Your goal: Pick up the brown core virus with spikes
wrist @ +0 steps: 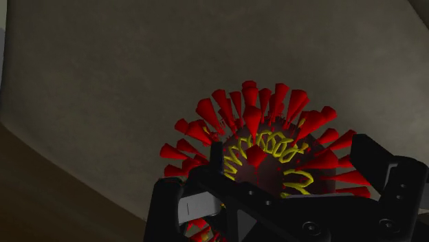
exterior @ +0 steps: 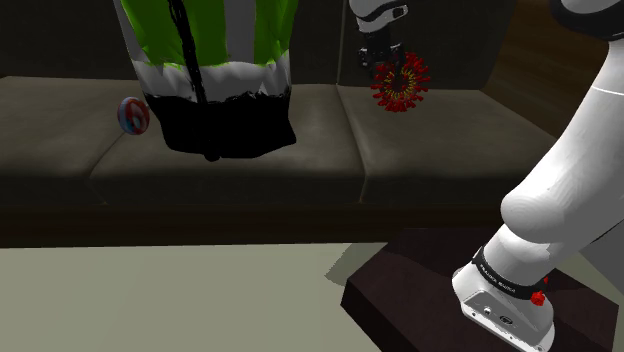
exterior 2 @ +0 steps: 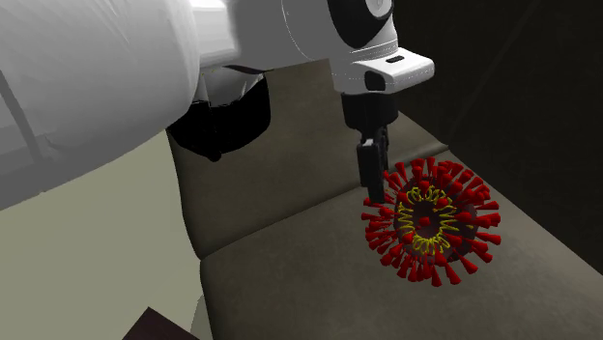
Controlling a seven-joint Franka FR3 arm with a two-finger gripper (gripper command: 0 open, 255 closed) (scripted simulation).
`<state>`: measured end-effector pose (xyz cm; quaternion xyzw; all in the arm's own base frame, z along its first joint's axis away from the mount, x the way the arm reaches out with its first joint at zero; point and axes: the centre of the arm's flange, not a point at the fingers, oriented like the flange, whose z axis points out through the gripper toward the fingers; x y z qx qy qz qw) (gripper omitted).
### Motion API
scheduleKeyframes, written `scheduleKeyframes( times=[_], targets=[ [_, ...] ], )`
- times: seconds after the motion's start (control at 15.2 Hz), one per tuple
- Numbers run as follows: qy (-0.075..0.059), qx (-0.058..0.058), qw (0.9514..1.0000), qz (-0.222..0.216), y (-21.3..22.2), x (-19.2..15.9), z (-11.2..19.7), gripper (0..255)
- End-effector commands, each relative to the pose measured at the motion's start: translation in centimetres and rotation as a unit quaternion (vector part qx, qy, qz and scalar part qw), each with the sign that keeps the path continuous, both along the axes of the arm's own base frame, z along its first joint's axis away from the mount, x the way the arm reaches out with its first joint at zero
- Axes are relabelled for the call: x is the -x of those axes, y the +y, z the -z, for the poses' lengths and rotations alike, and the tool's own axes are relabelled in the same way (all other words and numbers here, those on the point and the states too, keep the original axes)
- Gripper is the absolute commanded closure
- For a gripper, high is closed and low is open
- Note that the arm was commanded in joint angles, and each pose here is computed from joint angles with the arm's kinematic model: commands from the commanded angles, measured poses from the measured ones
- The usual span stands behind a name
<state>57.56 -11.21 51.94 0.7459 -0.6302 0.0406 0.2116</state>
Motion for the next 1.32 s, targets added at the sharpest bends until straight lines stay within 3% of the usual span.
scheduleKeyframes(
  times=[0.0, 0.07, 0.13, 0.73, 1.25],
  targets=[
    [0.0, 0.0, 1.0, 0.0, 0.2, 0.1, 0.8, 0],
    [0.0, 0.0, 1.0, 0.0, 0.2, 0.1, 0.8, 0],
    [0.0, 0.0, 1.0, 0.0, 0.1, 0.2, 0.7, 255],
    [0.0, 0.0, 1.0, 0.0, 0.2, 0.1, 0.8, 255],
    [0.0, 0.0, 1.0, 0.0, 0.2, 0.1, -3.5, 255]
  ],
)
